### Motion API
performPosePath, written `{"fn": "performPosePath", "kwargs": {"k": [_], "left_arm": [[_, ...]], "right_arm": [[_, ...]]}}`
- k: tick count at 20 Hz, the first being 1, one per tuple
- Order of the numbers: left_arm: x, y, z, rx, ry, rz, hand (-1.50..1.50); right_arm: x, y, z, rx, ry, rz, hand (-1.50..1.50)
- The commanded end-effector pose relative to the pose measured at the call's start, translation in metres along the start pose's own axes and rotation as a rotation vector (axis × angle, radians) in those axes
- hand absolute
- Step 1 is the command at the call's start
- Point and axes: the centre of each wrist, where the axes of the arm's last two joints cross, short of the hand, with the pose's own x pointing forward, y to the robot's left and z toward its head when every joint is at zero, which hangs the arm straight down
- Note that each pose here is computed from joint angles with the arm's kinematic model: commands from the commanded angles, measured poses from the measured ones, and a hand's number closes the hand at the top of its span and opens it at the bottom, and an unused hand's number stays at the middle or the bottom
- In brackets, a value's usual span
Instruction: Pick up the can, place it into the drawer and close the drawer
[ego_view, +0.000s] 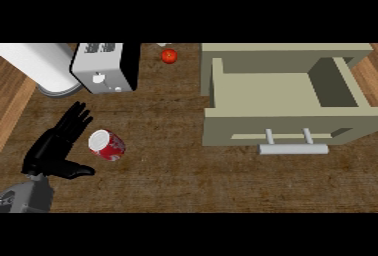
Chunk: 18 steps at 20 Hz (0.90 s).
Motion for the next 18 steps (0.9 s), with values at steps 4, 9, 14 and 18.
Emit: {"fn": "performPosePath", "kwargs": {"k": [4,9,14,18], "left_arm": [[-0.025,0.024,-0.001,0.048,0.022,-0.008,-1.50],[-0.064,0.023,0.017,0.029,0.047,0.003,-1.50],[-0.065,0.026,-0.006,0.030,0.078,0.022,-1.50],[-0.077,0.014,-0.010,0.011,0.086,0.036,-1.50]], "right_arm": [[-0.003,-0.020,0.001,0.001,0.000,-0.015,-1.50],[0.007,-0.006,0.013,0.006,-0.001,-0.001,-1.50],[0.025,0.010,0.011,0.007,0.005,0.003,-1.50],[0.019,-0.011,0.026,0.007,-0.008,0.009,-1.50]]}}
